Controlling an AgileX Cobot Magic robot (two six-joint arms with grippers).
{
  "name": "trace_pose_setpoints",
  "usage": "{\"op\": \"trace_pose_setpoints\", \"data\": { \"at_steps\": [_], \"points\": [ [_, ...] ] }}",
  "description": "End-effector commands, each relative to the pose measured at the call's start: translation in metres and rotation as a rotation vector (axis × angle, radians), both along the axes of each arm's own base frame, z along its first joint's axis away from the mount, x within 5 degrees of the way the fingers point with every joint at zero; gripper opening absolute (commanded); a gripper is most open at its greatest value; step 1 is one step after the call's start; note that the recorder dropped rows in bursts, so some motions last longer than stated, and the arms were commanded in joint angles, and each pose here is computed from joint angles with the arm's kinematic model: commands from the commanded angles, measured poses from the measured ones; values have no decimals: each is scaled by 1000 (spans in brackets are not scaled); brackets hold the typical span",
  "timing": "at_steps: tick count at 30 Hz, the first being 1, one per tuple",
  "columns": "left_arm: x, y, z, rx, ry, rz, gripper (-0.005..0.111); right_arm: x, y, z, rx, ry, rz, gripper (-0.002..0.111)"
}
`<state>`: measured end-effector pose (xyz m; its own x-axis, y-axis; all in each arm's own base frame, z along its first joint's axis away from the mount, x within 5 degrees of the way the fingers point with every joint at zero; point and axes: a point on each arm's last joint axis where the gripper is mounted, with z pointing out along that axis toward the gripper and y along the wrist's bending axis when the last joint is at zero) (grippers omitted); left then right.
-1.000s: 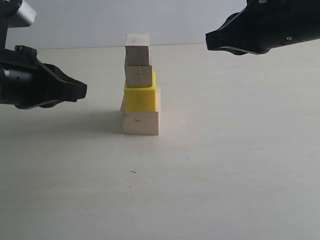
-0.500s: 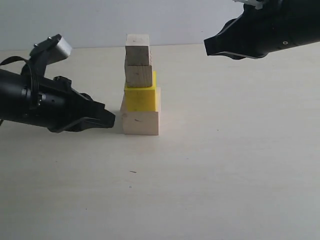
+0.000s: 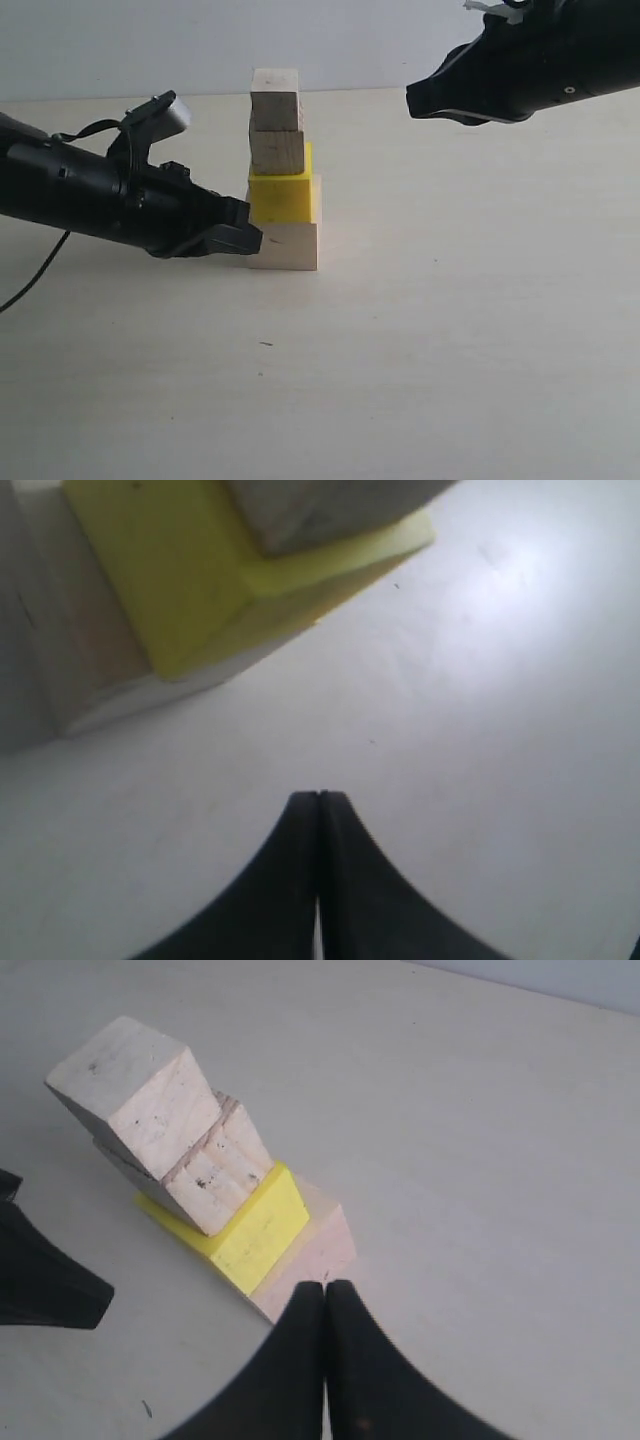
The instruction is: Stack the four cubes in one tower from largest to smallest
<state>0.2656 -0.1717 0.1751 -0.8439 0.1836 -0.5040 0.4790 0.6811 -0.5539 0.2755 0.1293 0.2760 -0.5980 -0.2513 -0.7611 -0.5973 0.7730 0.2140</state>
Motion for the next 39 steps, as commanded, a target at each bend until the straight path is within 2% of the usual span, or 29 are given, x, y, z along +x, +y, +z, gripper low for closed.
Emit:
{"op": "trace_pose_setpoints", "data": {
  "at_steps": [1, 5, 17, 30, 39],
  "points": [
    [17, 5, -7, -4, 10, 34, 0, -1, -1, -2, 0, 11, -2, 0],
    [22, 4, -11, -13, 28, 25, 0, 1, -2, -1, -2, -6, -20, 0],
    [23, 1, -17, -55, 62, 17, 0, 15, -11, 6, 32, -95, -210, 0],
    [28, -2, -12, -110, 28, 57, 0, 15, -11, 6, 22, -106, -207, 0],
    [34, -3, -31, -96, 60, 79, 0, 15, -11, 6, 22, -104, -206, 0]
  ]
}}
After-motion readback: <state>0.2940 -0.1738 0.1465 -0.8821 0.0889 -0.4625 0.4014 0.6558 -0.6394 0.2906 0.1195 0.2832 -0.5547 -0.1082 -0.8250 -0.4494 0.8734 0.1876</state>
